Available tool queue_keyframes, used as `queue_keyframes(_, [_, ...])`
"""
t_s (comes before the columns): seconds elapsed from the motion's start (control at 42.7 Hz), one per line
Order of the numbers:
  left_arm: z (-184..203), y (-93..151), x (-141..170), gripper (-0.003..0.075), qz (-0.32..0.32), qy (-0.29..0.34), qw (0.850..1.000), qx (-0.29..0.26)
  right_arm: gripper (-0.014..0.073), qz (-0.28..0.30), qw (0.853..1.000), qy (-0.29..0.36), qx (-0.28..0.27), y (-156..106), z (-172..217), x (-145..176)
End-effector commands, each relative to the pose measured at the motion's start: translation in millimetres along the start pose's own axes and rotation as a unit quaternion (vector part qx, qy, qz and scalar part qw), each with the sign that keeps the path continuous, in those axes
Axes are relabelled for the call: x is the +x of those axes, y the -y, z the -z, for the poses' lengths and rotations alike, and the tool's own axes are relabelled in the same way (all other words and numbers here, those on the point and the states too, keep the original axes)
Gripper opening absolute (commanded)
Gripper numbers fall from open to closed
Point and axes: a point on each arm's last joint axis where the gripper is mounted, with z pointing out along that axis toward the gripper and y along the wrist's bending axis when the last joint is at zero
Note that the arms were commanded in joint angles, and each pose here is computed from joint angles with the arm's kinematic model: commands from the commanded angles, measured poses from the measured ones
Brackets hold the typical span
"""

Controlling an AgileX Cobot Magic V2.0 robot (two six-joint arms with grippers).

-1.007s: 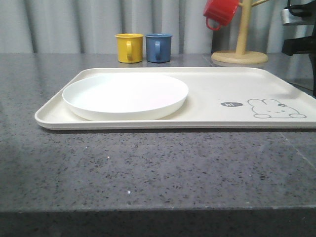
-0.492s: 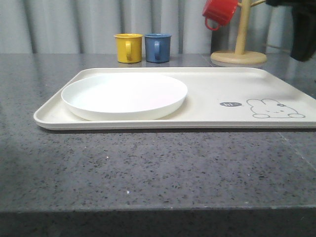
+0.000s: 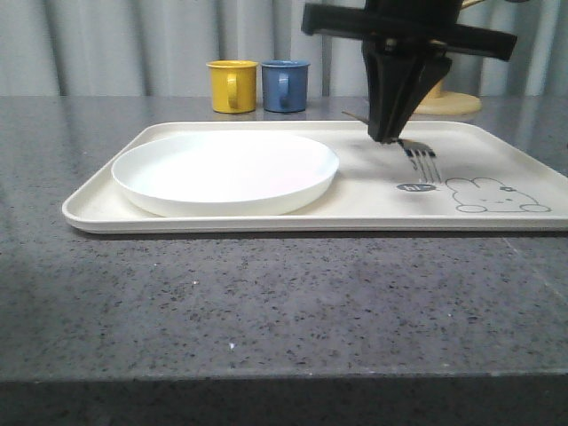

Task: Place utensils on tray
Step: 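Carry the fork with the right gripper onto the tray beside the plate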

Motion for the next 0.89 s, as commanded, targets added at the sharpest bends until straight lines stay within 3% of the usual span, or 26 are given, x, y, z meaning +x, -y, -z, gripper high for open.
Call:
queue_keyframes(0.0, [6.5, 0.4, -12.2, 0.0438, 0.008, 0.048, 0.999, 0.002, -0.0062, -0.039, 0.998, 0.039, -0.016, -2.1, 20.0, -5.2])
queue_keyframes(0.187, [6.5, 0.4, -12.2, 0.0438, 0.008, 0.048, 0.999, 0.002, -0.0017, -0.053, 0.998, 0.028, -0.014, -2.6, 5.9, -8.7])
queue_keyframes(0.398, [6.5, 0.4, -12.2, 0.0438, 0.008, 0.048, 0.999, 0.002, 0.0292, -0.046, 0.998, 0.04, -0.017, -3.1, 7.2, -10.6])
queue_keyframes(0.445, [6.5, 0.4, -12.2, 0.0438, 0.008, 0.048, 0.999, 0.002, 0.0321, -0.035, 0.998, 0.045, -0.013, -2.4, 10.6, -10.5])
queue_keyframes(0.702, [6.5, 0.4, -12.2, 0.0438, 0.008, 0.048, 0.999, 0.002, 0.0323, 0.085, 0.993, 0.084, 0.024, 9.1, 75.5, 13.6])
queue_keyframes(0.866, [6.5, 0.4, -12.2, 0.0438, 0.008, 0.048, 0.999, 0.002, 0.0323, 0.094, 0.985, 0.114, 0.088, 37.8, 115.8, 29.5])
